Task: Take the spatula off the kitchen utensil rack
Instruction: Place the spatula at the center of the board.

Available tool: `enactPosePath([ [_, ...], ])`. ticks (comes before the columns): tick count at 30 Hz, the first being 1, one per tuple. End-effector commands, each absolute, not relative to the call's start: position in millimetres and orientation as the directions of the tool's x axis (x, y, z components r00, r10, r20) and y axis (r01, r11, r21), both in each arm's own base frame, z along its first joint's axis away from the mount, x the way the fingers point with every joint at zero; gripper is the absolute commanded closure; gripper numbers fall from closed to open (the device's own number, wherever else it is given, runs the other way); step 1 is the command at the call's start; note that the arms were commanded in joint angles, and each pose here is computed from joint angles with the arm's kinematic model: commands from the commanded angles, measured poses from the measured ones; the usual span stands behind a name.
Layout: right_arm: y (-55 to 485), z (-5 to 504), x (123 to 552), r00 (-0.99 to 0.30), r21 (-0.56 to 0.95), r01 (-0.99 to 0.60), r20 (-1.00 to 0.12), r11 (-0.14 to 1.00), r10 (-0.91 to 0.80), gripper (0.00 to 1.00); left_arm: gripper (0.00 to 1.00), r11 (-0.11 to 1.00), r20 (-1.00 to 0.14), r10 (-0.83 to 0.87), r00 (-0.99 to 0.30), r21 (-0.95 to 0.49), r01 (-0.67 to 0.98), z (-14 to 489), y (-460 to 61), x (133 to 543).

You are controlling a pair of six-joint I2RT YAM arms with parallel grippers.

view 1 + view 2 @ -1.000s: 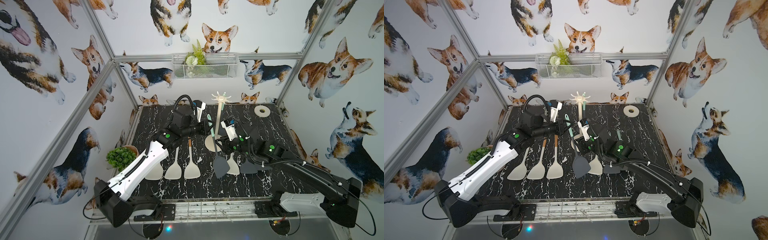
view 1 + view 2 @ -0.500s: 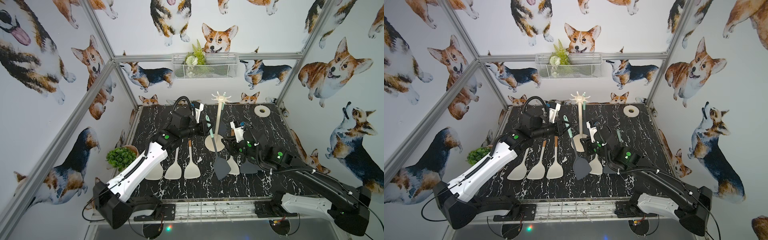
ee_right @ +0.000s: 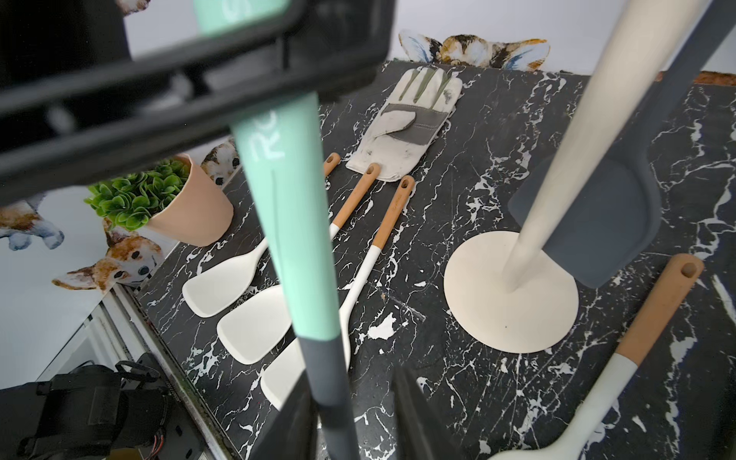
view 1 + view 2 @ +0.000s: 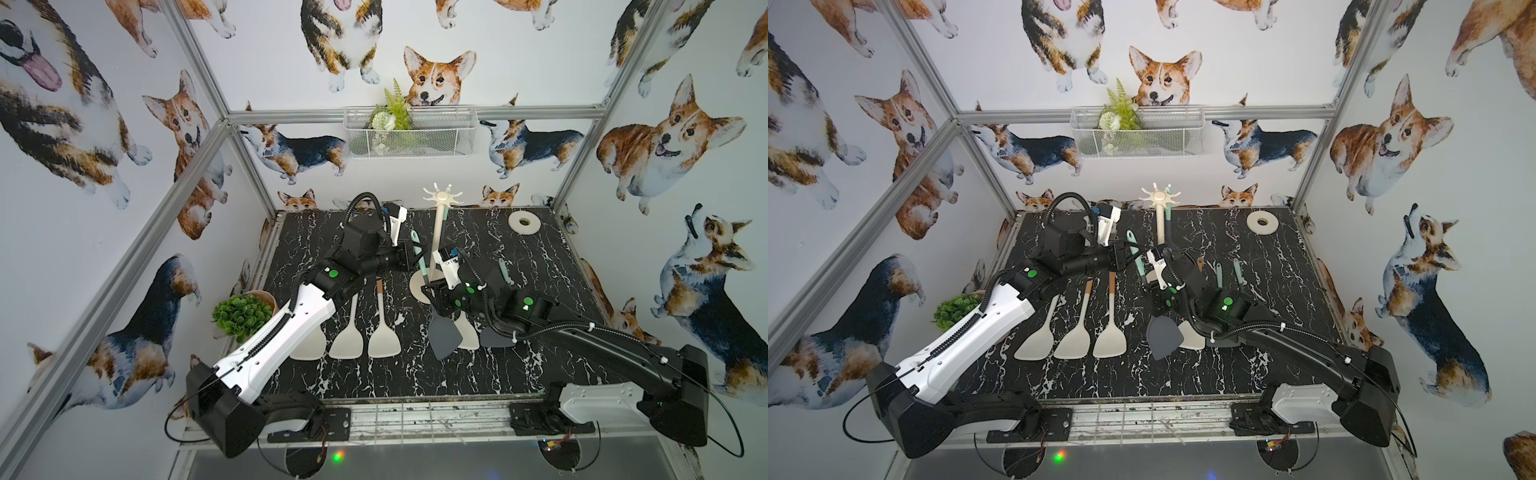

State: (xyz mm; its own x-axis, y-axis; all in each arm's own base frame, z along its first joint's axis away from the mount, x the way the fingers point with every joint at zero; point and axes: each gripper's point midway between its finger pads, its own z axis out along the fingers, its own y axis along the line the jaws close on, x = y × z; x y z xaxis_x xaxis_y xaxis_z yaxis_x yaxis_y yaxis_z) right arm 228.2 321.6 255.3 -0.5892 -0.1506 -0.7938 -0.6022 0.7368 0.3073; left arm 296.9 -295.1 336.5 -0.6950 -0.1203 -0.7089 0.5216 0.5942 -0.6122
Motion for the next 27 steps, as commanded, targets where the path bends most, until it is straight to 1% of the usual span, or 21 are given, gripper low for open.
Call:
enactPosePath([
  [1,315,257,235,-0.586,0.282,-0.570,-0.798,0.772,-0.141,1.00,1.00,0.563,-0.720,-0.135,-0.680,-0.621,0.545,350,-295,294],
  [6,282,269,237,-0.534,0.176,-0.561,-0.823,0.809,-0.191,1.00,0.99,0.554,-0.742,-0.108,-0.662,-0.598,0.579,353,-291,290],
  [8,260,272,241,-0.547,0.170,-0.531,-0.817,0.830,-0.182,1.00,0.84,0.544,-0.753,-0.100,-0.650,-0.588,0.598,356,-290,288],
  [10,227,284,245,-0.555,0.192,-0.489,-0.821,0.851,-0.133,1.00,0.54,0.533,-0.775,-0.089,-0.626,-0.568,0.627,362,-290,284],
  [11,215,286,246,-0.555,0.188,-0.472,-0.822,0.862,-0.124,1.00,0.46,0.531,-0.783,-0.085,-0.617,-0.559,0.637,364,-289,283],
  [13,193,291,249,-0.553,0.174,-0.443,-0.825,0.880,-0.115,1.00,0.38,0.535,-0.797,-0.078,-0.599,-0.540,0.650,366,-287,282],
  [15,167,296,251,-0.554,0.147,-0.402,-0.825,0.904,-0.113,1.00,0.35,0.547,-0.812,-0.072,-0.579,-0.518,0.658,368,-283,282],
  [17,129,296,255,-0.573,0.084,-0.360,-0.806,0.929,-0.149,1.00,0.34,0.545,-0.823,-0.061,-0.565,-0.502,0.672,369,-281,283],
  [18,106,289,258,-0.612,0.046,-0.328,-0.771,0.943,-0.176,1.00,0.34,0.540,-0.830,-0.046,-0.555,-0.488,0.686,369,-281,283],
  [21,67,268,270,-0.686,-0.036,-0.246,-0.699,0.969,-0.200,1.00,0.34,0.531,-0.849,0.002,-0.529,-0.447,0.720,360,-283,287],
  [24,44,250,280,-0.724,-0.118,-0.209,-0.649,0.971,-0.235,1.00,0.34,0.521,-0.852,0.023,-0.524,-0.437,0.733,349,-286,294],
  [27,20,227,296,-0.746,-0.278,-0.233,-0.564,0.932,-0.355,1.00,0.34,0.485,-0.847,0.026,-0.531,-0.454,0.748,342,-290,298],
])
